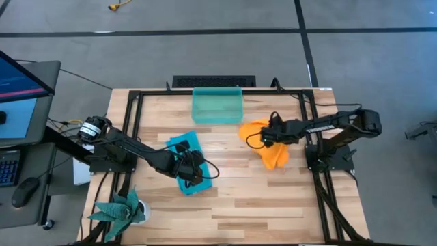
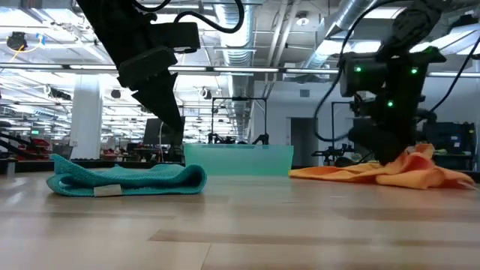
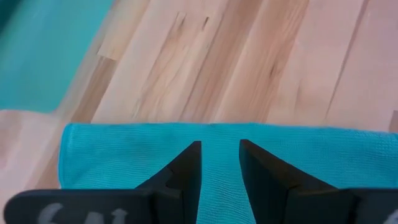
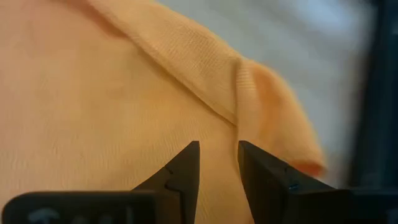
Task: Roll microfiber towels into tight, uniform cylinder then place into a basket
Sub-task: Fold the blue microfiber cloth
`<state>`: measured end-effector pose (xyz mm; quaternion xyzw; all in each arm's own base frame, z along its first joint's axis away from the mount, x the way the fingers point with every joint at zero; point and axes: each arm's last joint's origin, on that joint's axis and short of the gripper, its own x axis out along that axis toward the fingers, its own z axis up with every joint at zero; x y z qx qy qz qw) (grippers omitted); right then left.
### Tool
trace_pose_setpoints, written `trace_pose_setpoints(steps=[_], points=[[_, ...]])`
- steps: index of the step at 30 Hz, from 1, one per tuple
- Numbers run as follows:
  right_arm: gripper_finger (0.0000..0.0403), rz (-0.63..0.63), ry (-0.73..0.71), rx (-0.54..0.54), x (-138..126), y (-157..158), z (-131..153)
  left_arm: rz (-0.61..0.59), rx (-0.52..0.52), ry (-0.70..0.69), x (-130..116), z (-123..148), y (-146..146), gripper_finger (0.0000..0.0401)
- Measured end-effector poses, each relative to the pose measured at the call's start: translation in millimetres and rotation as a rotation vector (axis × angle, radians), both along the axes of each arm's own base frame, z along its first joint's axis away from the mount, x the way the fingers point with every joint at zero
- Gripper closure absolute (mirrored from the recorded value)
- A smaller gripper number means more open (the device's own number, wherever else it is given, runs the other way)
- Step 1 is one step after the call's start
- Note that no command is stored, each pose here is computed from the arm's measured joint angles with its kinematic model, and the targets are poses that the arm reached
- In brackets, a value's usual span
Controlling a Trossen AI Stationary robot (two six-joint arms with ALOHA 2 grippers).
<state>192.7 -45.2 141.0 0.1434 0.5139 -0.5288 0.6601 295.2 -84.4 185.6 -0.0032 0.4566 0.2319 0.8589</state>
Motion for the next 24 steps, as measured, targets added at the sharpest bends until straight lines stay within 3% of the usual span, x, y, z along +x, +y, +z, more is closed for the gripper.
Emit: trace_pose_setpoints(steps=[4,8,11,19,24], points=[[0.0269,0.055,0.01,-0.115,5,9,7,0.0,-0.001,0.0,0,0,0,0.0299],[0.0269,0.168,-0.015,-0.152,18,22,20,0.008,-0.002,0.007,-1,0,0,0.0299],[0.0269,0.324,-0.045,-0.117,32,37,29,0.036,-0.01,0.017,-3,-1,1,0.0299],[0.0269,0.838,-0.351,-0.01,73,83,47,0.162,-0.124,0.077,-11,-7,2,0.0299],[0.0269,0.932,-0.411,-0.002,78,93,51,0.111,-0.139,0.102,-1,-23,-2,0.0299]])
